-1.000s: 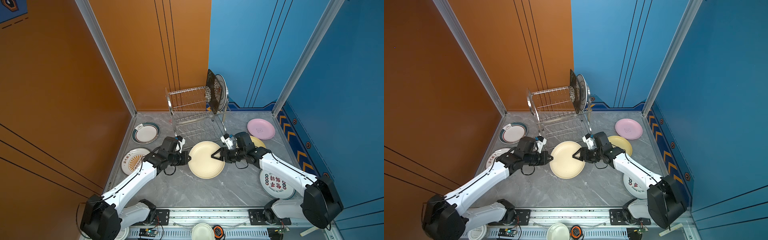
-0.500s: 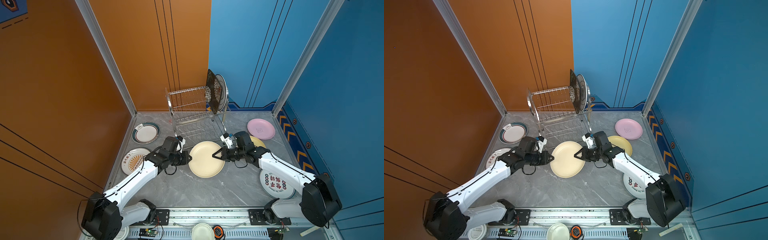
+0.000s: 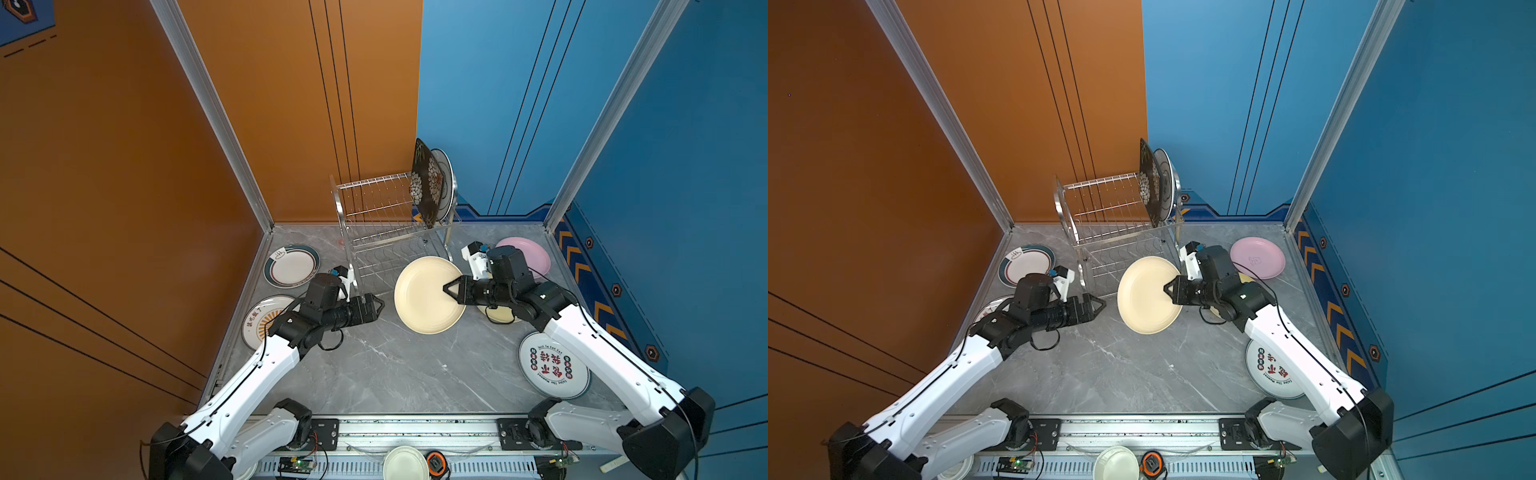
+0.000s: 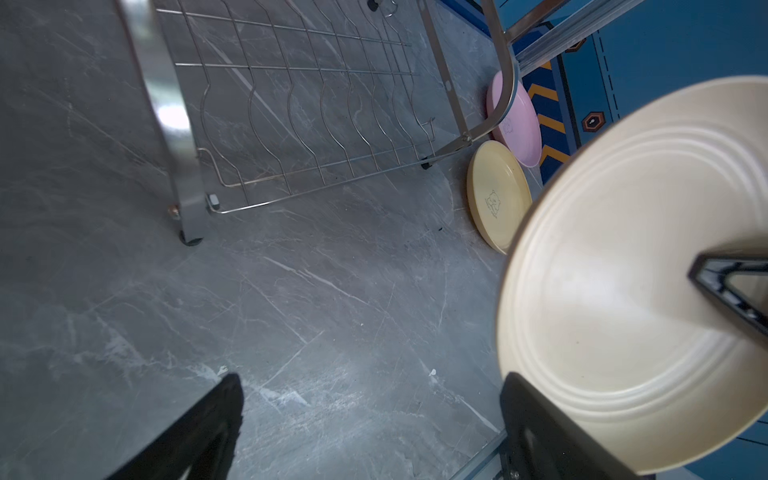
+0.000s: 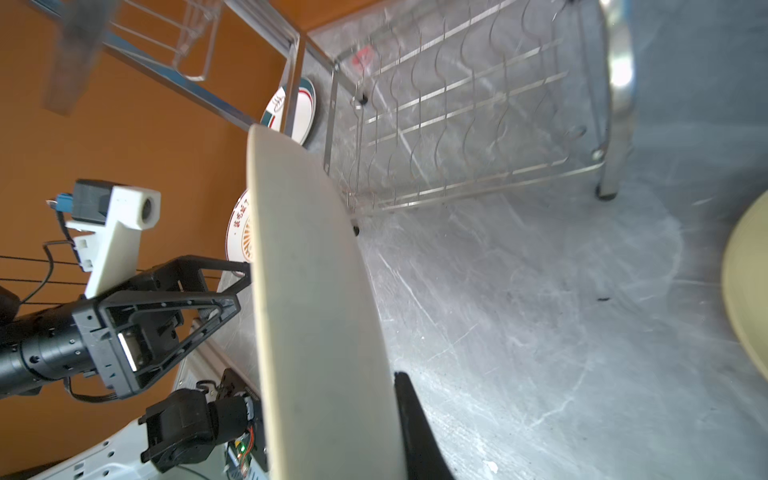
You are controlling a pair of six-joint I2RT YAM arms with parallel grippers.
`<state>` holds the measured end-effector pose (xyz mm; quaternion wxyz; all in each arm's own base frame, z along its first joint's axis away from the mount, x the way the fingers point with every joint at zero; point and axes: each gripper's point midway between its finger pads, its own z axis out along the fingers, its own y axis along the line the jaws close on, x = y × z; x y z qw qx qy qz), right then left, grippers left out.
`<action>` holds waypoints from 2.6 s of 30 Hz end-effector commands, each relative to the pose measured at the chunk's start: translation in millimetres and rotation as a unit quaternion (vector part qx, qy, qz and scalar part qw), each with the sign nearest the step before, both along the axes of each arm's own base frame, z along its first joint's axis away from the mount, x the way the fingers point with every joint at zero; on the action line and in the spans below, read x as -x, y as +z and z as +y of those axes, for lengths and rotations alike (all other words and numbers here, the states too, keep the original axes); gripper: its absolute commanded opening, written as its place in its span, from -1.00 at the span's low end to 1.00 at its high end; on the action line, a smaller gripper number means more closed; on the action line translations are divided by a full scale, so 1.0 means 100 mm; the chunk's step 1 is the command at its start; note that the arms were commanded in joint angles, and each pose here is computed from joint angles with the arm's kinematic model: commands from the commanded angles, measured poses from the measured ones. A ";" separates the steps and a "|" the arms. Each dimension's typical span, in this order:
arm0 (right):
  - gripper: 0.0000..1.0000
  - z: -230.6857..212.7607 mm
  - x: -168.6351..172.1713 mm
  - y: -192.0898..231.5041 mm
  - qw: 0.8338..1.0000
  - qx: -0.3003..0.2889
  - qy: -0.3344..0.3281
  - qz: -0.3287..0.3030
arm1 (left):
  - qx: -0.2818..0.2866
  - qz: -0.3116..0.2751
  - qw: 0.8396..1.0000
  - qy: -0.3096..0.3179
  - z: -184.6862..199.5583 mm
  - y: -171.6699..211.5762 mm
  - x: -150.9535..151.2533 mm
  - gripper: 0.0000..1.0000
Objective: Load the plates into the dish rack
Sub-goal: 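Carry the cream plate to the rack with the right gripper while the left releases, then lower the cream plate into the rack beside the dark plate with the right gripper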
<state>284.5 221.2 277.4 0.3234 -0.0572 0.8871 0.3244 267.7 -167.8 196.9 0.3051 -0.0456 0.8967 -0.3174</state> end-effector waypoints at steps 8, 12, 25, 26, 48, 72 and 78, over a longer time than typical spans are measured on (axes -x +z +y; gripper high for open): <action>-0.92 -0.41 -0.07 1.08 0.978 0.127 -0.074 -0.149 | -0.038 0.035 0.998 0.046 0.27 -0.33 0.10 0.96; -0.92 -0.39 -0.16 1.47 0.964 0.158 -0.086 -0.196 | -0.042 0.041 0.997 0.047 0.28 -0.38 0.11 0.96; -0.93 0.04 -0.75 2.34 0.911 0.185 -0.147 -0.338 | -0.042 0.042 0.997 0.044 0.29 -0.40 0.12 0.96; -0.93 0.07 -0.80 2.38 0.907 0.184 -0.150 -0.348 | -0.041 0.041 0.997 0.044 0.29 -0.39 0.12 0.96; -0.93 0.50 -1.79 2.32 0.850 0.233 -0.232 -0.411 | -0.009 0.041 0.998 0.051 0.36 -0.39 0.05 0.96; -0.95 0.50 -2.14 1.80 0.847 0.286 -0.246 -0.376 | 0.007 0.046 0.997 0.062 0.49 -0.41 0.02 0.96; -0.95 0.49 -2.15 1.69 0.848 0.295 -0.244 -0.367 | 0.010 0.045 0.997 0.064 0.50 -0.40 0.03 0.96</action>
